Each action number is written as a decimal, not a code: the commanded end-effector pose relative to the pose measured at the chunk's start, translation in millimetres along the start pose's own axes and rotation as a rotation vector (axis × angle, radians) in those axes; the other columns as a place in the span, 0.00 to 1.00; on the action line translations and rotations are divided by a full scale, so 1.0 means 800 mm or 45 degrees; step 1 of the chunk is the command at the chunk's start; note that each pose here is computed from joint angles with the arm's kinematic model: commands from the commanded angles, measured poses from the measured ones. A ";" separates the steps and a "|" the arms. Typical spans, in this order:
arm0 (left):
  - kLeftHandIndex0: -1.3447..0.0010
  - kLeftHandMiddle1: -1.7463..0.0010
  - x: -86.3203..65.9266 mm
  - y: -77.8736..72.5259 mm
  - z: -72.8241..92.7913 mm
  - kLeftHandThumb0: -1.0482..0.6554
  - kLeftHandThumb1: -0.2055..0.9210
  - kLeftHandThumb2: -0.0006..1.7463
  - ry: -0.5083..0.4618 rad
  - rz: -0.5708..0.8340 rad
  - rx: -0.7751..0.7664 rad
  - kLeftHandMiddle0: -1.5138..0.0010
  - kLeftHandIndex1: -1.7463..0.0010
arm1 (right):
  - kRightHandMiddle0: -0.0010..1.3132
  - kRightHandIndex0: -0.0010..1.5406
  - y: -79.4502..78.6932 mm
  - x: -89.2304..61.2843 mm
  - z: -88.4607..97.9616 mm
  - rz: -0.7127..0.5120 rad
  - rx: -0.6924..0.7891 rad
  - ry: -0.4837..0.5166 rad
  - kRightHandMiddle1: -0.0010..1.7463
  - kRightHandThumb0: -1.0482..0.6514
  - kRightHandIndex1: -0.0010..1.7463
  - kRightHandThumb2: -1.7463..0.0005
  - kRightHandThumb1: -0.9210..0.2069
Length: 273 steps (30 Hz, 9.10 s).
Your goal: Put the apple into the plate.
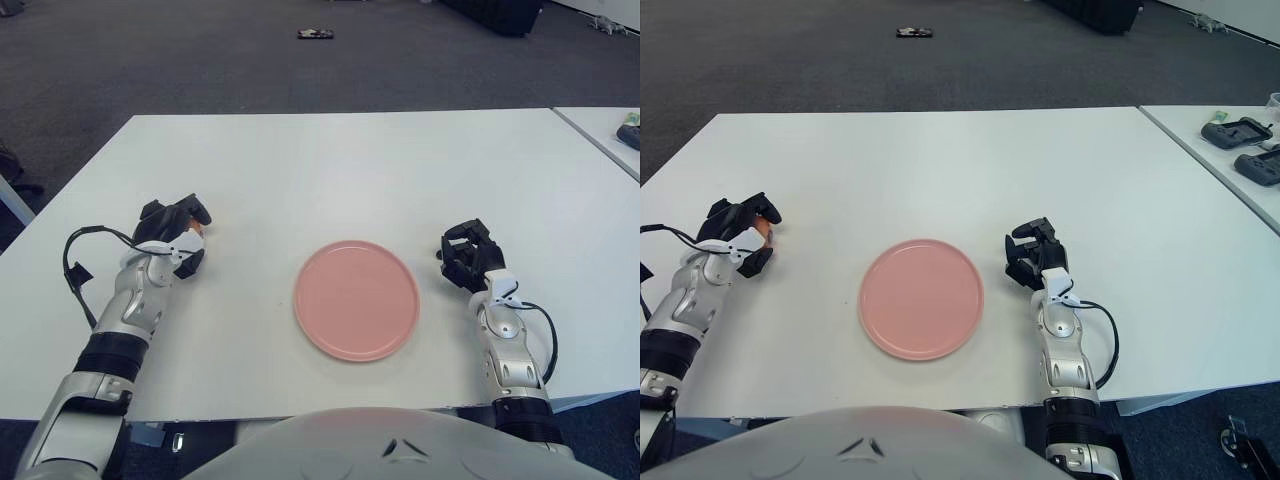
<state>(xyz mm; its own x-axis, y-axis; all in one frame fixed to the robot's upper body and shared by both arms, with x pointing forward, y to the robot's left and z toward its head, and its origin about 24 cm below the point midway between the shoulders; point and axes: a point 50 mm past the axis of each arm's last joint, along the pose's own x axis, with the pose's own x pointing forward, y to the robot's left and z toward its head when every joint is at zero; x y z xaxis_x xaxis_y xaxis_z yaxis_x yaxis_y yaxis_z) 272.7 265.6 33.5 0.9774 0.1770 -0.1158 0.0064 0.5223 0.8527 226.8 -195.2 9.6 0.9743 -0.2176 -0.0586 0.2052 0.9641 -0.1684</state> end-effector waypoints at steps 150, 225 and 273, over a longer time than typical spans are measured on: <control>0.86 0.05 -0.084 -0.142 0.197 0.61 0.75 0.52 -1.347 -0.711 -0.008 0.72 0.01 | 0.23 0.33 0.003 -0.004 0.000 0.017 -0.021 0.011 1.00 0.40 0.79 0.54 0.17; 1.00 0.43 -0.064 -0.042 0.135 0.32 0.64 0.68 -0.630 0.479 -1.233 1.00 0.21 | 0.26 0.32 0.002 -0.002 -0.002 0.035 -0.016 0.022 1.00 0.39 0.80 0.50 0.22; 0.66 0.00 -0.025 -0.117 0.065 0.37 0.64 0.61 -0.108 0.093 -1.352 0.57 0.00 | 0.23 0.32 0.005 0.000 0.001 0.045 -0.019 0.019 1.00 0.40 0.79 0.54 0.18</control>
<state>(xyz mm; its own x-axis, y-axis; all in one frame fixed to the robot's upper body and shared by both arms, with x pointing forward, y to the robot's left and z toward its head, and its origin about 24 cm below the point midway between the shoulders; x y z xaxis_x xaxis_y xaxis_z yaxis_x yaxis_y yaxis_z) 266.3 167.8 -12.6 0.9698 0.2429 0.0210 -0.2409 0.9680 -0.0697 228.0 -191.6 11.6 0.9799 -0.1887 -0.0643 0.1747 0.9682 -0.1790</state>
